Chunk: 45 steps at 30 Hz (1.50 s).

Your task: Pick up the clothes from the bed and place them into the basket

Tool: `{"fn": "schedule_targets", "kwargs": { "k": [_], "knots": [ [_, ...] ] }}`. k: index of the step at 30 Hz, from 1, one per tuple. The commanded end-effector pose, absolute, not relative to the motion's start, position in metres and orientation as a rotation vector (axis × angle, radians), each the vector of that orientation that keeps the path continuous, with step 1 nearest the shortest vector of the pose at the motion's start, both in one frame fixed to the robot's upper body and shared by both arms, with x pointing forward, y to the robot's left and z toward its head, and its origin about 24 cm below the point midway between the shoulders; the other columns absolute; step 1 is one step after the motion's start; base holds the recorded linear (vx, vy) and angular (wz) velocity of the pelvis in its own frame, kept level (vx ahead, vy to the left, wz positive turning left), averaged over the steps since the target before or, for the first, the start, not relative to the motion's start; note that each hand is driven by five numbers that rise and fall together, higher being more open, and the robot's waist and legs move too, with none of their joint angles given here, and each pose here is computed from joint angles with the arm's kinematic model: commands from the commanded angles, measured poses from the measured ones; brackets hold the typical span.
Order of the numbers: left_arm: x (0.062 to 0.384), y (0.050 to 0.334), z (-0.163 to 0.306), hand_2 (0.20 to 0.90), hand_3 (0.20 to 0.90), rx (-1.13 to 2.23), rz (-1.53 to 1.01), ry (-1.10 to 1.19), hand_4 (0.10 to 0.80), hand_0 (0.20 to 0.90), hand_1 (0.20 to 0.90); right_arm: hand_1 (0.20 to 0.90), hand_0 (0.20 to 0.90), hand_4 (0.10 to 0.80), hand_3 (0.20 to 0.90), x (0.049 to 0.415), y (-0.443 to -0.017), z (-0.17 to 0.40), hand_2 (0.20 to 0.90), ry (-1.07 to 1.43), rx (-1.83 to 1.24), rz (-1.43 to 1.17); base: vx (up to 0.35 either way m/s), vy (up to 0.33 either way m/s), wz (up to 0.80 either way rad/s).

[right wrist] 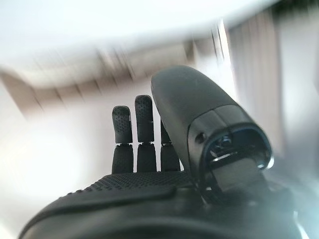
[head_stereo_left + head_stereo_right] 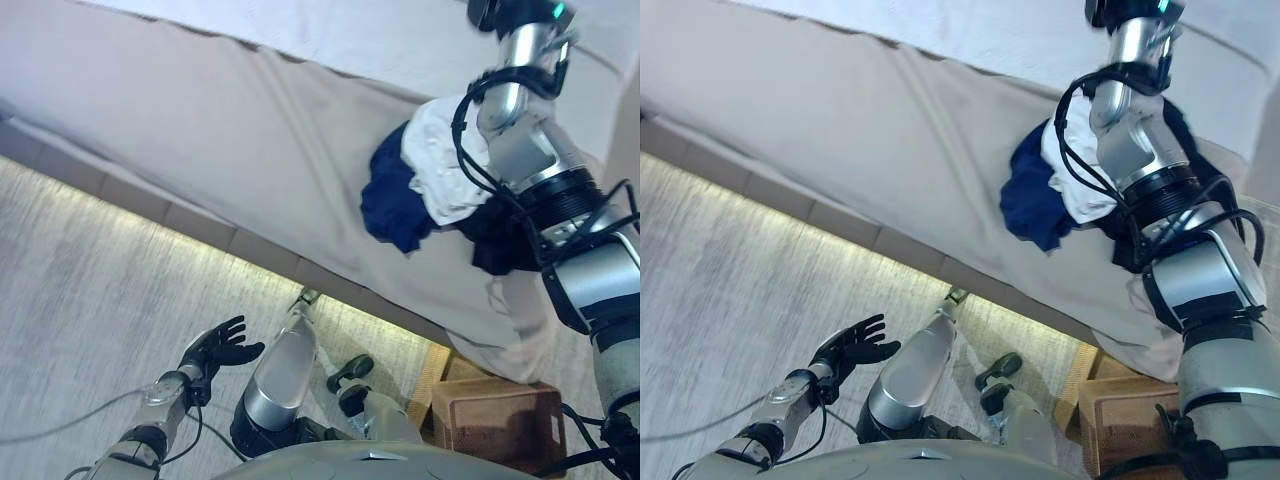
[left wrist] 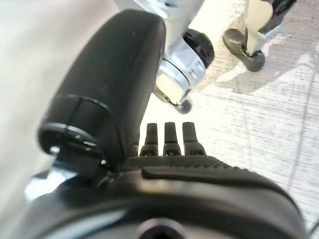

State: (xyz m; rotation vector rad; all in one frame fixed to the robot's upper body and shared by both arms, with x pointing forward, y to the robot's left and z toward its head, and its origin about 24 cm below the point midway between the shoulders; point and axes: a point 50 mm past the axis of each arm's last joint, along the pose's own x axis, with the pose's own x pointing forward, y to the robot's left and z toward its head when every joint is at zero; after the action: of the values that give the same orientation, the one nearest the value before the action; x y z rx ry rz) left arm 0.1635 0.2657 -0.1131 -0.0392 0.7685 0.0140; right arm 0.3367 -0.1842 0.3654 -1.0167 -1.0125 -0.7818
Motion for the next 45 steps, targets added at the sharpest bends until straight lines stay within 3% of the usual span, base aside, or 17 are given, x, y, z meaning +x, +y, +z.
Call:
{"fn": "schedule_targets", "kwargs": {
  "k": [1, 5, 8, 9, 10, 13, 19, 29, 39, 45],
  "knots": [
    [0.118, 0.266, -0.131, 0.900, 0.900, -0.004, 0.002, 0.908, 0.800, 0.900, 0.900, 0.300, 0.300, 0.100, 0.200, 0.303, -0.207, 0.383, 0.300, -1.195, -1.059, -0.942, 0.015, 0.023, -0.24],
    [0.105, 0.265, -0.137, 0.900, 0.900, 0.016, 0.006, 0.976, 0.800, 0.900, 0.900, 0.300, 0.300, 0.100, 0.200, 0.287, -0.215, 0.385, 0.300, -1.218, -1.053, -0.957, 0.031, -0.037, -0.32],
    [0.101, 0.263, -0.141, 0.900, 0.900, 0.016, 0.010, 1.031, 0.800, 0.900, 0.900, 0.300, 0.300, 0.100, 0.200, 0.294, -0.220, 0.371, 0.300, -1.130, -1.029, -0.807, 0.026, -0.013, -0.22],
    [0.101, 0.262, -0.142, 0.900, 0.900, 0.013, 0.009, 1.040, 0.800, 0.900, 0.900, 0.375, 0.375, 0.188, 0.288, 0.304, -0.222, 0.358, 0.375, -1.022, -1.068, -0.722, 0.062, 0.036, -0.20],
    [0.101, 0.261, -0.142, 0.900, 0.900, 0.006, 0.010, 1.043, 0.800, 0.900, 0.900, 0.900, 0.900, 0.800, 0.900, 0.314, -0.223, 0.344, 0.900, -0.906, -1.091, -0.603, 0.056, 0.035, -0.28],
    [0.104, 0.261, -0.141, 0.900, 0.900, -0.018, 0.011, 1.034, 0.800, 0.900, 0.900, 0.900, 0.900, 0.800, 0.900, 0.339, -0.226, 0.291, 0.900, -0.560, -1.136, -0.257, 0.038, 0.035, -0.23],
    [0.122, 0.251, -0.138, 0.900, 0.900, -0.009, -0.035, 1.008, 0.800, 0.900, 0.900, 0.900, 0.900, 0.800, 0.900, 0.370, -0.221, 0.227, 0.900, -0.264, -1.205, -0.036, 0.000, 0.019, 0.00],
    [0.171, 0.270, -0.111, 0.900, 0.900, 0.043, -0.033, 0.867, 0.800, 0.900, 0.900, 0.900, 0.900, 0.800, 0.900, 0.407, -0.234, 0.255, 0.900, -0.069, -1.349, -0.327, -0.166, -0.013, 0.39],
    [0.179, 0.276, -0.103, 0.900, 0.900, 0.001, -0.012, 0.789, 0.800, 0.900, 0.900, 0.900, 0.900, 0.800, 0.900, 0.404, -0.274, 0.264, 0.900, 0.209, -1.449, -0.547, -0.039, 0.087, 0.29],
    [0.198, 0.267, -0.089, 0.900, 0.900, -0.047, -0.065, 0.665, 0.800, 0.900, 0.900, 0.900, 0.900, 0.800, 0.900, 0.384, -0.316, 0.261, 0.900, 0.598, -1.598, -0.686, -0.042, 0.049, 0.05]
  ]
}}
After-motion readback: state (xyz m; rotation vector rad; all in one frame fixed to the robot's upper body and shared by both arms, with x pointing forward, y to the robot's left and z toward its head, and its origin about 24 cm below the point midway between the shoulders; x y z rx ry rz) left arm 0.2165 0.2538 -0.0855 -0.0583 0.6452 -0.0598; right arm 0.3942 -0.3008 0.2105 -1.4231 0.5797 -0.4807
